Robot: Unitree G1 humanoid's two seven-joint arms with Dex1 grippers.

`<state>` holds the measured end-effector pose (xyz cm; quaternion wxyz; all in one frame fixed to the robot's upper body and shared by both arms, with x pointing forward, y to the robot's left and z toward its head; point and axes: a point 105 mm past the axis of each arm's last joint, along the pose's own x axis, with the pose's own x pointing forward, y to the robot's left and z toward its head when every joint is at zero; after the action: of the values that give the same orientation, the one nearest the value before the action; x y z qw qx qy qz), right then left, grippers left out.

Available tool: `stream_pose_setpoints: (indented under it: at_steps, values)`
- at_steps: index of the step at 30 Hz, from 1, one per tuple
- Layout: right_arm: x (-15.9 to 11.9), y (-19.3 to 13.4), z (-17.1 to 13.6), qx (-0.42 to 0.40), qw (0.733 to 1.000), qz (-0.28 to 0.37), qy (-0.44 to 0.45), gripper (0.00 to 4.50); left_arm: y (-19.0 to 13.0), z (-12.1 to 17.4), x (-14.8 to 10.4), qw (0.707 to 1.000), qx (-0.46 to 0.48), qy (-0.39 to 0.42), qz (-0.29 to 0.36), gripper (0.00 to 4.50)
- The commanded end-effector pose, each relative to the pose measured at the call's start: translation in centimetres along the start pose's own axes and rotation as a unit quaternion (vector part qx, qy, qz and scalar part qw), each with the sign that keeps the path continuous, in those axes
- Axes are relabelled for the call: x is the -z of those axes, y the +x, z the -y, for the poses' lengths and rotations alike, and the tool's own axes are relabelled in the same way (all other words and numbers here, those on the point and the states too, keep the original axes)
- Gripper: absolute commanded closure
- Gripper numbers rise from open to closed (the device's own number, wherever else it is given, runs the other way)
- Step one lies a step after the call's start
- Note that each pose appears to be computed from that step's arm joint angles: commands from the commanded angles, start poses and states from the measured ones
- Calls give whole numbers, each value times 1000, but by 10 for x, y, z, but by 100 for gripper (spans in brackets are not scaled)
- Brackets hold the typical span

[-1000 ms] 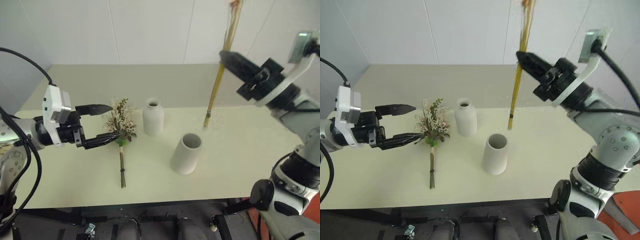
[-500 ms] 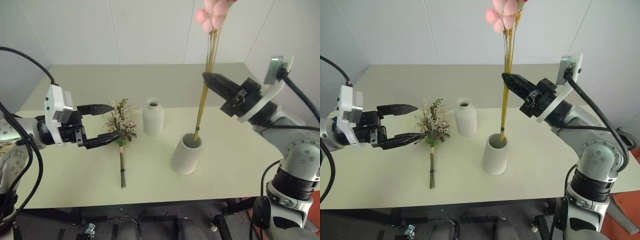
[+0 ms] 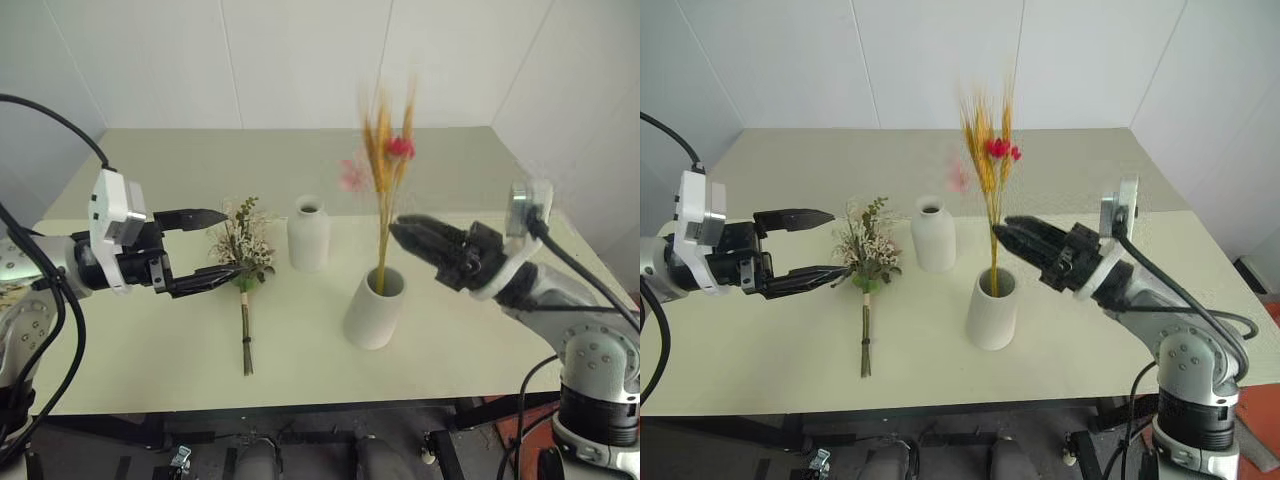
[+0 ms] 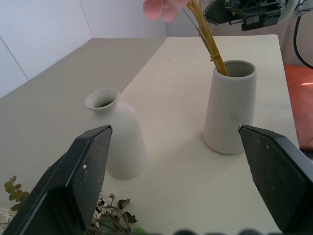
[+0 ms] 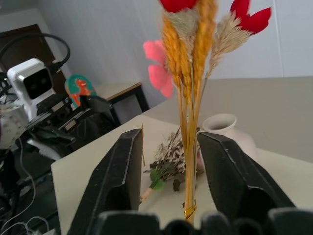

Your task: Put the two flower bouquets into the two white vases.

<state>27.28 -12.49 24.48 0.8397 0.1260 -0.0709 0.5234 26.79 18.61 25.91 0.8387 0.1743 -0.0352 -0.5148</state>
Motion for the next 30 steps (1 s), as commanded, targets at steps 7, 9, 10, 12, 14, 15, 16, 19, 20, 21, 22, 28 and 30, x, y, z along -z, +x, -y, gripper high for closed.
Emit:
stream_pose_setpoints:
  at_steps: [7, 9, 10, 12, 14, 15, 16, 19, 20, 21, 22, 28, 30]
  values:
    - [-6, -33, 17, -6, 994, -64, -86, 7, -4, -7, -5, 1000, -21, 12, -5, 0]
    - [-11, -40, 32, 18, 990, -86, -111, 7, -6, -10, 1, 999, -41, 3, -19, 0]
    - [-14, -44, 39, 27, 987, -99, -123, 7, -7, -12, 5, 998, -53, -4, -31, 0]
    - [-19, -50, 50, 36, 982, -118, -141, 7, -8, -14, 13, 996, -70, -16, -46, 0]
    - [-23, -52, 60, 45, 978, -137, -150, 7, -8, -14, 26, 993, -86, -28, -80, 0]
    - [-24, -53, 65, 48, 975, -148, -160, 7, -8, -14, 33, 990, -93, -36, -96, 0]
    - [-26, -53, 70, 50, 972, -156, -168, 7, -8, -13, 39, 988, -100, -46, -109, 0]
    - [-31, -51, 82, 60, 966, -171, -185, 7, -6, -13, 56, 977, -124, -80, -152, 0]
    - [-33, -50, 84, 61, 965, -172, -190, 7, -5, -14, 61, 972, -135, -94, -166, 0]
    - [-34, -48, 86, 61, 964, -170, -193, 7, -3, -15, 65, 967, -145, -113, -179, 0]
    - [-36, -48, 86, 59, 965, -169, -194, 7, -1, -16, 68, 961, -152, -132, -191, 0]
    - [-36, -46, 87, 44, 963, -168, -205, 7, 20, -18, 88, 908, -186, -257, -273, 0]
    - [-37, -45, 85, 36, 962, -169, -209, 7, 30, -14, 96, 894, -190, -284, -290, 0]
